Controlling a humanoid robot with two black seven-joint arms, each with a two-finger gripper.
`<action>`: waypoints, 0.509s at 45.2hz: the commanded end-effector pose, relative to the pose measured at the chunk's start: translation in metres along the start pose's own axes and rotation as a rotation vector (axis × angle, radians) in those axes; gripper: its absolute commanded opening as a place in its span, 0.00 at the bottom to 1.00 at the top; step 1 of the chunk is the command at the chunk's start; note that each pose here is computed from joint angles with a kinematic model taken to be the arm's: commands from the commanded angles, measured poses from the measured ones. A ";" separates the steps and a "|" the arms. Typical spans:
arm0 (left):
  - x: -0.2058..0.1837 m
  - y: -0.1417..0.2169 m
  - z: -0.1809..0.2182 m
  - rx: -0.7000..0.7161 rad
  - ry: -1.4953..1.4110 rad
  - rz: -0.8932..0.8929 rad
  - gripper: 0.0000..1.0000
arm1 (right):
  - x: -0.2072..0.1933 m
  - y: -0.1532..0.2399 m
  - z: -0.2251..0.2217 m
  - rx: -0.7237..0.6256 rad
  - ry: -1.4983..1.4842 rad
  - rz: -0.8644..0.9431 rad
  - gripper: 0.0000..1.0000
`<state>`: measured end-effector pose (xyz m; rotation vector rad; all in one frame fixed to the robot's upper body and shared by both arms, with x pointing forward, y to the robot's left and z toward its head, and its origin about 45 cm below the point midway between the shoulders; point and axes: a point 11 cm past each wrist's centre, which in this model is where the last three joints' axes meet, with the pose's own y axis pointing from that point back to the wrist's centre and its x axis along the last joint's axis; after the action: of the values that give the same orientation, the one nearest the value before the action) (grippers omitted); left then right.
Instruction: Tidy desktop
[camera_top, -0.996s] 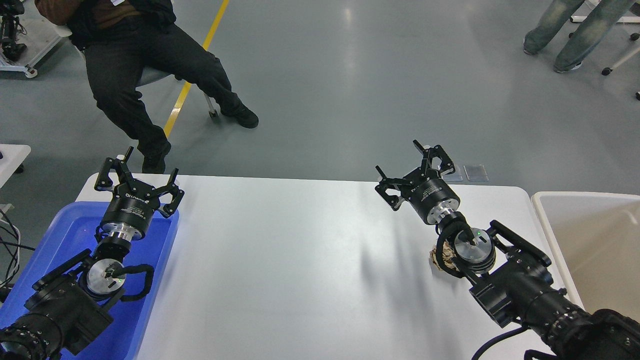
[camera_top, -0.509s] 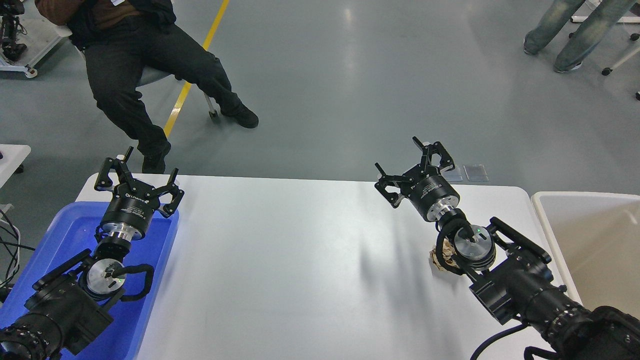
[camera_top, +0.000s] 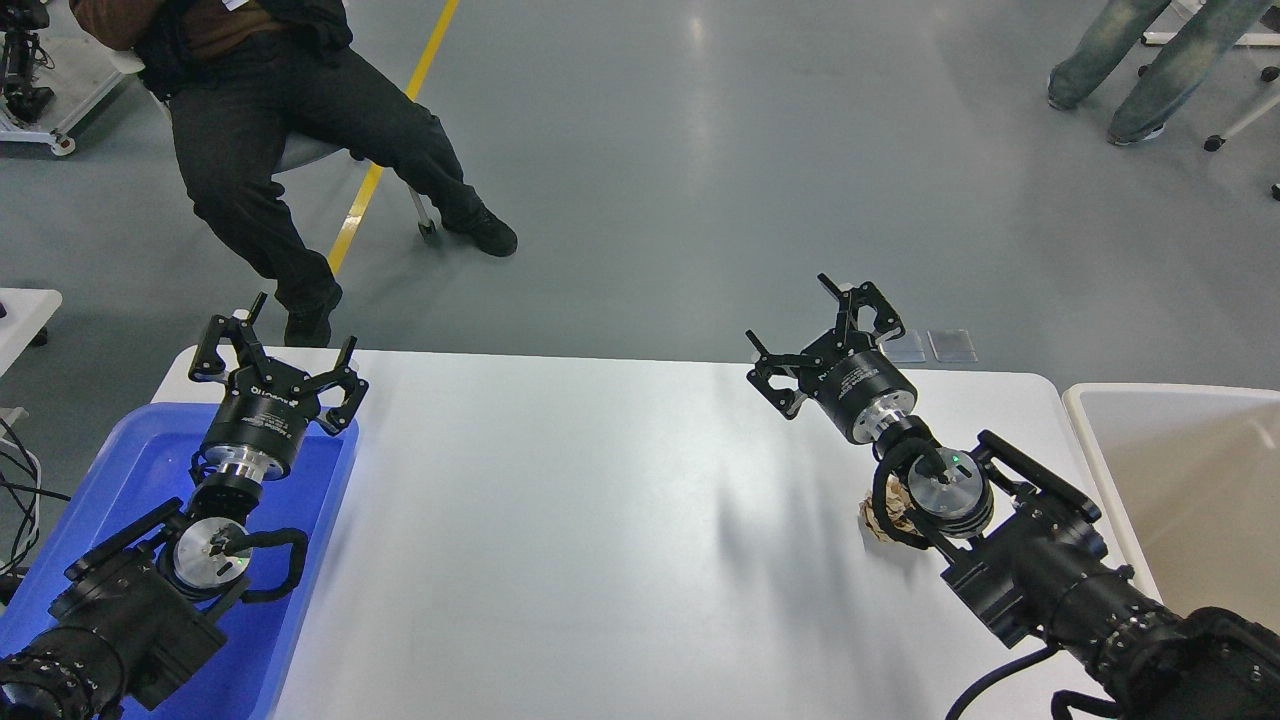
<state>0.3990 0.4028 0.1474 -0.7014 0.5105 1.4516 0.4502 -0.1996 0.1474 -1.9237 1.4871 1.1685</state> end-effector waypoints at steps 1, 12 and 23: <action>0.000 0.000 0.000 0.000 0.000 0.001 1.00 | 0.002 0.002 -0.012 0.013 0.051 -0.004 1.00; 0.000 0.000 0.000 0.000 0.000 0.001 1.00 | 0.004 0.004 -0.021 0.004 0.157 -0.011 1.00; 0.000 0.000 0.000 0.000 0.001 0.001 1.00 | 0.005 0.013 -0.048 -0.034 0.412 -0.068 1.00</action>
<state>0.3989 0.4029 0.1474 -0.7015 0.5110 1.4518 0.4543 -0.2220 0.1578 -2.1094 1.5614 0.9941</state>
